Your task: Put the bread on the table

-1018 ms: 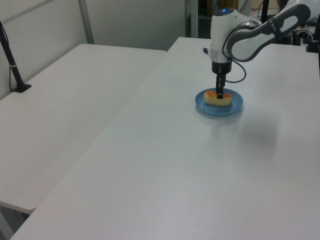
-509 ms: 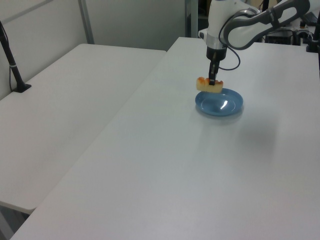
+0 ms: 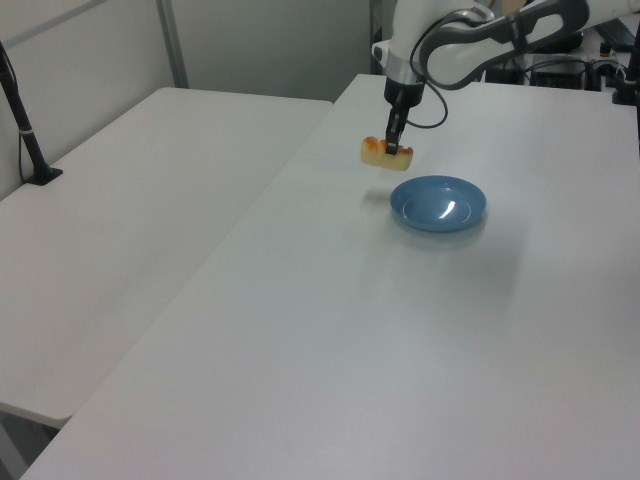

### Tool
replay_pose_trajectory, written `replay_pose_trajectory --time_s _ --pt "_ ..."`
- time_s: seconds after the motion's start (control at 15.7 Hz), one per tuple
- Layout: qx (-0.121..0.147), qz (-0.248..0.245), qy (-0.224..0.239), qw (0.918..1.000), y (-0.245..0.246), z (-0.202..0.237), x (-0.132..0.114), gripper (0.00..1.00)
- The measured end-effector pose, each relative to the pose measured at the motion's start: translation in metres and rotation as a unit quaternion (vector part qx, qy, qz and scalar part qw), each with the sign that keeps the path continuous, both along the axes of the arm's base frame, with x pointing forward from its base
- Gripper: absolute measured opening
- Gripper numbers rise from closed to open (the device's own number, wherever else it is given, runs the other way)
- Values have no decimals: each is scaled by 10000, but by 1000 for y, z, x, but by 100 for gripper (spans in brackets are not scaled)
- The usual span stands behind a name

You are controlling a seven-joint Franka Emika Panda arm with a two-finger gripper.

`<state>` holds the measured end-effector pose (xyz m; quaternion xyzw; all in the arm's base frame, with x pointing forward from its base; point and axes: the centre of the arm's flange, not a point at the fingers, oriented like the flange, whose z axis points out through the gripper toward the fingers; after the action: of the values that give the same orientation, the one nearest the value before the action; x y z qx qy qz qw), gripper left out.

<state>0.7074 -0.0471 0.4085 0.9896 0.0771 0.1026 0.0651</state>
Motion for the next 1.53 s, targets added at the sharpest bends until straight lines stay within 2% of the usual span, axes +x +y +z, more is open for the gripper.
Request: replay_pose_trajectory --time_s 0.38,0.64,0.7,0.89,1.02,1.21,1.27,1.53 --pt "78 212 -416 9989 21 -52 40 12" --pt "100 367 -379 9986 44 -70 48 13" --pt "101 369 -379 9985 44 -70 48 16" --pt "98 356 -411 9985 42 -67 49 42" --pt "103 320 -465 9984 41 -62 51 63" --pt "155 -52 -656 9977 28 -34 51 95" --pt "160 -216 -639 9976 20 -19 47 100" --pt "149 -884 -227 9957 -4 58 14 100"
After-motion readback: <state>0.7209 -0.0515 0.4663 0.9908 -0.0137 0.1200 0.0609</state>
